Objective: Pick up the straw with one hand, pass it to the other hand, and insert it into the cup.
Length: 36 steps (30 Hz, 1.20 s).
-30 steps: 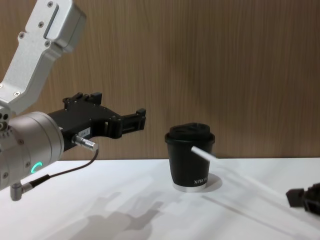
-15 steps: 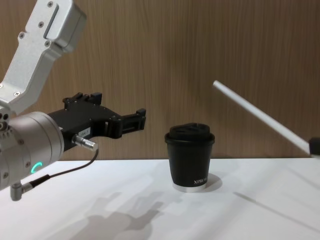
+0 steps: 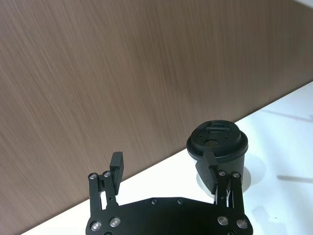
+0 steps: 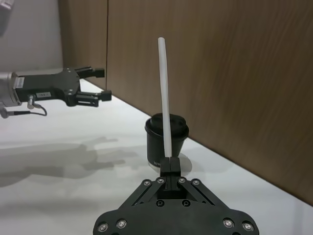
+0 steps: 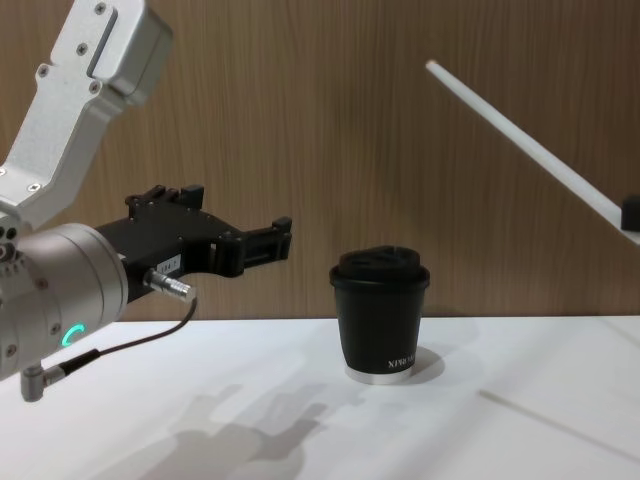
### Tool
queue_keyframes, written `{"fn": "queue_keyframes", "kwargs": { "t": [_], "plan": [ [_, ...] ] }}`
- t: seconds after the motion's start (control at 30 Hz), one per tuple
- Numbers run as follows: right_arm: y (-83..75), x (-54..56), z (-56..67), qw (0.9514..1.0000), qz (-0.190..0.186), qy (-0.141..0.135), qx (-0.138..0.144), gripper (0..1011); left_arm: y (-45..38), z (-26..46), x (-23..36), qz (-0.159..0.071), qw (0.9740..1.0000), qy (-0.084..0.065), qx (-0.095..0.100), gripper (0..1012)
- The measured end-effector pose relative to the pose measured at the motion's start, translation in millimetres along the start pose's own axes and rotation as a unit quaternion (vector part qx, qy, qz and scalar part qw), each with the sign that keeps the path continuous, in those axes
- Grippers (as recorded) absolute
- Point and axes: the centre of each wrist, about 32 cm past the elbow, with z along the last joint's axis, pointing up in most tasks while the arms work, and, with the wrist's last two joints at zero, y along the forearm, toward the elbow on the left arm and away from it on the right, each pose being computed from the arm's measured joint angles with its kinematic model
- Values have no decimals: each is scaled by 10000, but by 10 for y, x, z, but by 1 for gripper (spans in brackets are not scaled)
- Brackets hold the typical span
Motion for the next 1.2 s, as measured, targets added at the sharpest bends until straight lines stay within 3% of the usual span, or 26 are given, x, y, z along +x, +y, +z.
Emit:
{"fn": "queue_keyframes", "kwargs": {
  "t": [0.5, 1.2],
  "plan": [
    [195, 98, 59, 9970, 666, -196, 339, 0, 0, 0, 0, 0, 10000, 0, 0, 1003],
    [443, 94, 125, 9940, 945, -284, 480, 0, 0, 0, 0, 0, 10000, 0, -1, 1003]
  ]
}}
